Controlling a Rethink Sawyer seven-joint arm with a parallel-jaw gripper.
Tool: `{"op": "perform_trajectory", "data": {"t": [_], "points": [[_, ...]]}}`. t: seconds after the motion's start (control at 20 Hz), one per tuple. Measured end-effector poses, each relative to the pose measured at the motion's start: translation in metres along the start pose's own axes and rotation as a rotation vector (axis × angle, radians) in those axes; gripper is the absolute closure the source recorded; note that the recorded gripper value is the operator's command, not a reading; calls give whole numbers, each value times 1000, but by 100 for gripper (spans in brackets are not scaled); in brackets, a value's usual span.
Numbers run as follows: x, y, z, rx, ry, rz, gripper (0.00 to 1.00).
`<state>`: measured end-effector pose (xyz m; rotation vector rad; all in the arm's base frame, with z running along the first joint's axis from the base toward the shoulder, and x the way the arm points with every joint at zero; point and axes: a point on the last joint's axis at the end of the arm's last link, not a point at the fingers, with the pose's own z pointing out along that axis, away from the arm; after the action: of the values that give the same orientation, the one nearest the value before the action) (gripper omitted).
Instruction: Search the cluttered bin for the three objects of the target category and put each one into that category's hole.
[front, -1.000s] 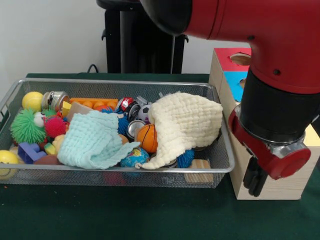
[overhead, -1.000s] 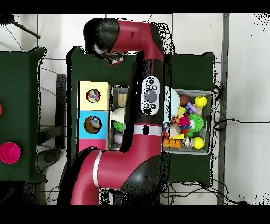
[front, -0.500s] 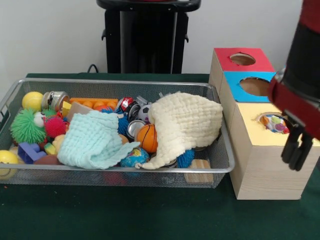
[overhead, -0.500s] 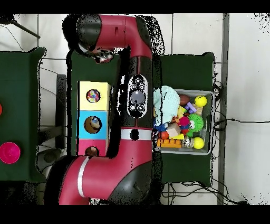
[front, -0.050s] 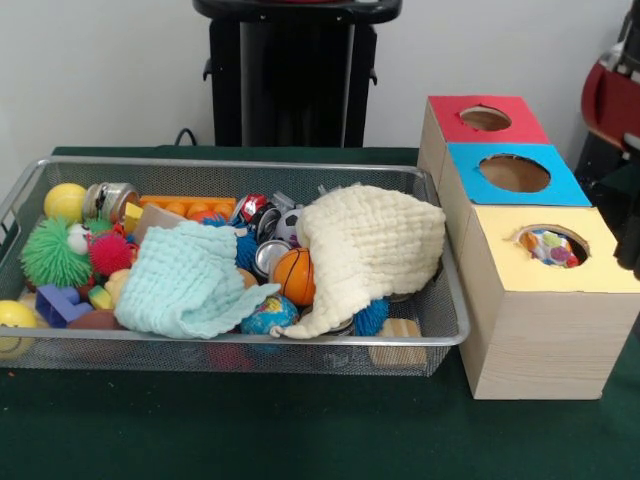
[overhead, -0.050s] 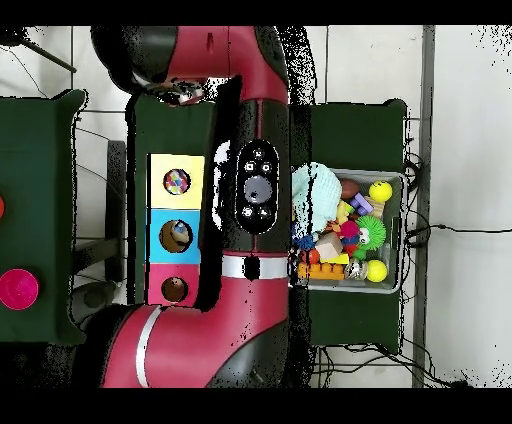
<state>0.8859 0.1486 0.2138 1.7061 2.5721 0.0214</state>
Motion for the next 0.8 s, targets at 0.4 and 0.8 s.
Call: {"op": "perform_trajectory", "data": {"t": [0.4, 0.8], "points": [[-13, -15, 8, -15, 7, 50, 100], [-25, -40, 39, -18, -13, 95, 100]]}}
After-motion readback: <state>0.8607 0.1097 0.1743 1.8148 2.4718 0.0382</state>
